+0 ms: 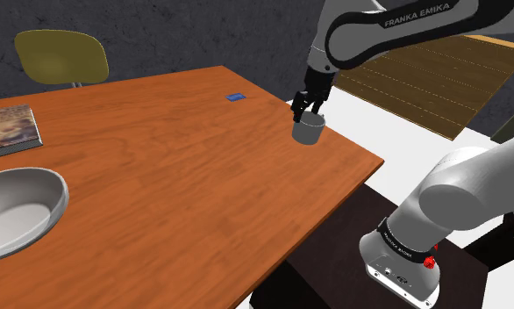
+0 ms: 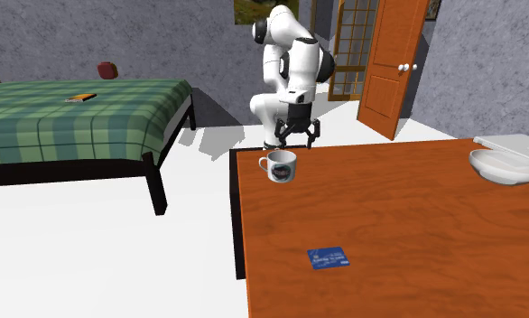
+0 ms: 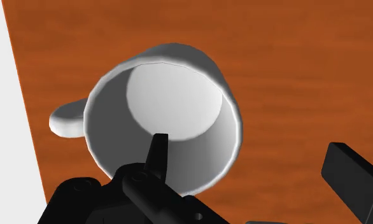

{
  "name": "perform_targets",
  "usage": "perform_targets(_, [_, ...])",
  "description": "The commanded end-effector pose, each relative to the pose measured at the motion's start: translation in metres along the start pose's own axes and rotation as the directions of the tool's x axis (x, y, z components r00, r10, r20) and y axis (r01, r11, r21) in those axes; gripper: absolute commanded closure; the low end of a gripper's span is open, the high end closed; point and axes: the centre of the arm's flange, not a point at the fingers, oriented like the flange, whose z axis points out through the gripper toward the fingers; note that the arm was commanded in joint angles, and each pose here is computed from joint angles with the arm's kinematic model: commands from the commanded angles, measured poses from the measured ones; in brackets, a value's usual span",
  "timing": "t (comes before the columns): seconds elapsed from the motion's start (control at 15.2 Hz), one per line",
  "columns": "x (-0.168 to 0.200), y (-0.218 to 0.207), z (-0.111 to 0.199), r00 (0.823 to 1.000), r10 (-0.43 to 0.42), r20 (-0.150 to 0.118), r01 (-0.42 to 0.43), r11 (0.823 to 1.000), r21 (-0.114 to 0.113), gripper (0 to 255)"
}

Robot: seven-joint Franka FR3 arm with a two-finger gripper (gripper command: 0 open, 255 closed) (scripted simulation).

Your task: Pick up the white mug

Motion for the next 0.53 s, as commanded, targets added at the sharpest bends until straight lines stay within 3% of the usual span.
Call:
perform_targets(0.0, [0.006, 0.001, 0.012, 1.000, 0.006, 0.000, -0.006, 1.000, -0.005, 0])
perform_targets(0.46, [0.004, -0.001, 0.052, 1.000, 0.006, 0.000, -0.006, 1.000, -0.005, 0])
